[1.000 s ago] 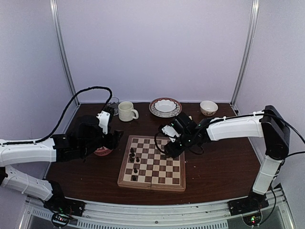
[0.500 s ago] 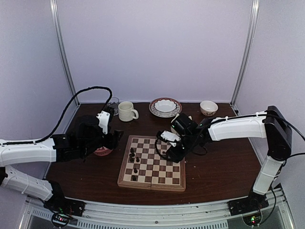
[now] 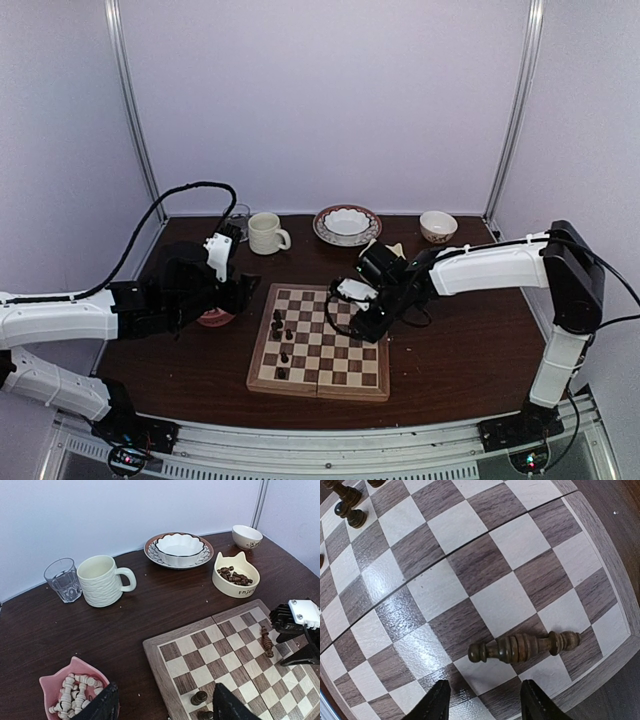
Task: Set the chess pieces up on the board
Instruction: Pick up the chess pile from the chessboard.
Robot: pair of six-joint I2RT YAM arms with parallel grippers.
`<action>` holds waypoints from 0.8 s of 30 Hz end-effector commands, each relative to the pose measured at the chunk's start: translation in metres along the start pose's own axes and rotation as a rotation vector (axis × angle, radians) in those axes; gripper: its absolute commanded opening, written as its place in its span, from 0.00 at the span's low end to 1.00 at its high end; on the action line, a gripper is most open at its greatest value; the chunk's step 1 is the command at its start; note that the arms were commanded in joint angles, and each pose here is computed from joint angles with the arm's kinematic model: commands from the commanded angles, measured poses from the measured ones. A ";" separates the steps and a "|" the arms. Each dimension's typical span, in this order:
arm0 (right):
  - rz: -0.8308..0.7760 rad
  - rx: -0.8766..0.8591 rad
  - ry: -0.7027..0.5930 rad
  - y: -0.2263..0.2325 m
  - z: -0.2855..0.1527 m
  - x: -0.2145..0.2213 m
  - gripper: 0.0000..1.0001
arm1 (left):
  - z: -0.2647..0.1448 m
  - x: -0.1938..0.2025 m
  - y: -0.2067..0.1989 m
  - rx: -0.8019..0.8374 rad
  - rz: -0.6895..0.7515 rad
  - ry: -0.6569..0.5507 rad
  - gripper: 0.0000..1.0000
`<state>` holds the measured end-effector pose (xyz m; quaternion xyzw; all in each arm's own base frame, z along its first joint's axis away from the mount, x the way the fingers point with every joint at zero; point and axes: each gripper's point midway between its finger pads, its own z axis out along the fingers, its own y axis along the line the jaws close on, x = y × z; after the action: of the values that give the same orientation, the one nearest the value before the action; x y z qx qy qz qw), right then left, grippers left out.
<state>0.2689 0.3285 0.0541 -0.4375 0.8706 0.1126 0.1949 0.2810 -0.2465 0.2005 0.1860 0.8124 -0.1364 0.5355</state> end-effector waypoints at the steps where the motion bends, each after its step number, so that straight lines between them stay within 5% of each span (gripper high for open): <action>1: 0.001 0.009 -0.098 -0.001 -0.020 -0.020 0.53 | -0.005 -0.018 -0.007 0.026 -0.007 -0.047 0.65; 12: 0.199 0.160 -0.198 -0.046 -0.034 -0.025 0.58 | -0.004 -0.018 -0.007 0.024 -0.002 -0.046 0.65; 17: 0.261 0.202 -0.184 -0.066 -0.034 -0.021 0.49 | -0.004 -0.018 -0.008 0.028 -0.004 -0.046 0.65; 24: 0.125 -0.010 -0.243 -0.029 -0.029 -0.029 0.59 | -0.003 -0.017 -0.012 0.041 -0.001 -0.044 0.65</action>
<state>0.3116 0.3051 0.0834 -0.3312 0.8935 0.1306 0.2736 0.2793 -0.2486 0.2004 0.1893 0.8118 -0.1390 0.5346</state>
